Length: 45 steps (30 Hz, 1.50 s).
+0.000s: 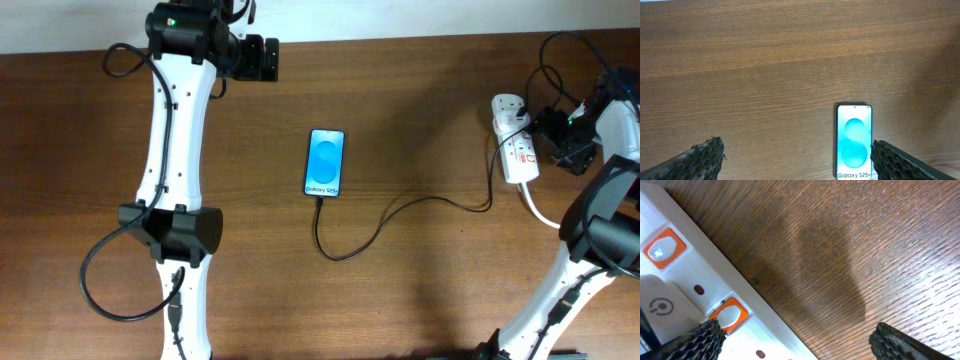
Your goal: Plug charger to phone and switch on socket
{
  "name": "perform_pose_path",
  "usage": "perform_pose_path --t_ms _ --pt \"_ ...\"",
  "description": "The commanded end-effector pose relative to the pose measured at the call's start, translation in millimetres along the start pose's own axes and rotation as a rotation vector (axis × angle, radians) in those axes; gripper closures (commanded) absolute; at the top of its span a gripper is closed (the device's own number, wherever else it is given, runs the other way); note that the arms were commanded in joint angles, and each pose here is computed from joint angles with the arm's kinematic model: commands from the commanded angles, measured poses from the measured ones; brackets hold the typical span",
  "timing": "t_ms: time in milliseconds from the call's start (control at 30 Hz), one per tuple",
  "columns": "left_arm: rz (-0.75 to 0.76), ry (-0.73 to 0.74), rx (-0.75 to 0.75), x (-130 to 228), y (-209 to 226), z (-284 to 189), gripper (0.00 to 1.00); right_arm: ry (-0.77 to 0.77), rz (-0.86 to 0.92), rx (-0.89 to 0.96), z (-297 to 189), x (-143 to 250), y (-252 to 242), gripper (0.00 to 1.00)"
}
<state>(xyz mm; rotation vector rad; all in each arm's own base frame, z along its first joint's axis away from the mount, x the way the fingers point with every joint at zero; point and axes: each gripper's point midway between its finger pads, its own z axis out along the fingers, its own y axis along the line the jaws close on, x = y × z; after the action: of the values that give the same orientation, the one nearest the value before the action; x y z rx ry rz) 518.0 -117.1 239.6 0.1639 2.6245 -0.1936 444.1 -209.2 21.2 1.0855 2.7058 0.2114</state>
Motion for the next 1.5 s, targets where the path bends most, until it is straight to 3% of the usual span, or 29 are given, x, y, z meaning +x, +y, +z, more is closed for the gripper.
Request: perform_pose_path --t_ms 0,333,1333,1467 --pt "0.005 0.010 -0.015 1.8 2.8 4.7 0.01 0.024 -0.029 -0.004 8.9 5.1 5.6 0.02" --pt "0.005 0.010 -0.016 1.7 3.0 4.7 0.01 -0.033 -0.018 0.010 8.5 -8.7 2.4 0.02" --pt "0.005 0.010 -0.015 1.8 2.8 4.7 0.01 0.103 -0.079 -0.046 26.3 33.1 11.4 0.02" --pt "0.005 0.010 -0.016 1.7 3.0 4.7 0.01 0.049 -0.090 -0.106 -4.4 21.6 27.1 0.02"
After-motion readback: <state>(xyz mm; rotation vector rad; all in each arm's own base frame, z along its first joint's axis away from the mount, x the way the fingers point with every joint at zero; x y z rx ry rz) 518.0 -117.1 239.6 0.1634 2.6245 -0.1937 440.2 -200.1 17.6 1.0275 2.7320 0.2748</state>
